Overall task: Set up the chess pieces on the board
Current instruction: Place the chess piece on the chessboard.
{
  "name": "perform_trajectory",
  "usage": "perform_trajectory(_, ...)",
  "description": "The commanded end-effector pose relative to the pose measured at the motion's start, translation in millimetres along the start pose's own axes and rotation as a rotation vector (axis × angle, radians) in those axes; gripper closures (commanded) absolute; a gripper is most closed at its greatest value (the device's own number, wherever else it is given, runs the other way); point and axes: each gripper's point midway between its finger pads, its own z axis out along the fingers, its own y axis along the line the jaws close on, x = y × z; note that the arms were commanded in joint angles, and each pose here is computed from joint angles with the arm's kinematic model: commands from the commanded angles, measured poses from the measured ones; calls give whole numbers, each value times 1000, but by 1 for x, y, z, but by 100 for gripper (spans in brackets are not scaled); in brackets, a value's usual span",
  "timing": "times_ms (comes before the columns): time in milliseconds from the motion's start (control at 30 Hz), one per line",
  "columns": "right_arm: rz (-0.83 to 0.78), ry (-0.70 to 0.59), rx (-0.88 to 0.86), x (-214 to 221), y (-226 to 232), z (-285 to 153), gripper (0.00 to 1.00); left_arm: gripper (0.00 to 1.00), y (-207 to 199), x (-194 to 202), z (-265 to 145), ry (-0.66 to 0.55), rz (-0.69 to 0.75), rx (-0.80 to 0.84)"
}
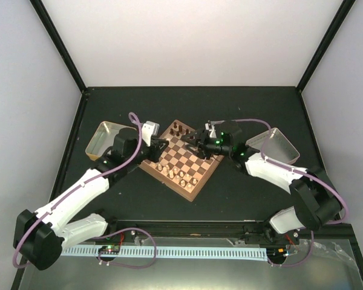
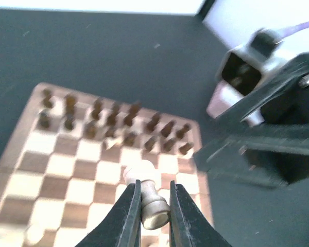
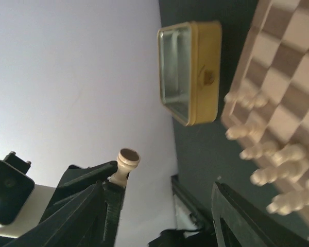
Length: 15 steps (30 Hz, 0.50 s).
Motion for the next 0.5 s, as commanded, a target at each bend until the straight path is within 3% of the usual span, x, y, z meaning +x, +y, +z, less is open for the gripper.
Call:
perform_trajectory(0, -156, -62, 97, -29, -20, -14, 42, 95, 56, 39, -21, 229, -125, -311)
perform_trajectory(200, -228, -75, 217, -39, -38, -22, 42, 93, 97, 67, -38, 366, -297, -470)
perform_trajectory(467, -250, -94, 255, -41, -43, -28, 42, 95, 126, 93, -25, 467, -441, -494)
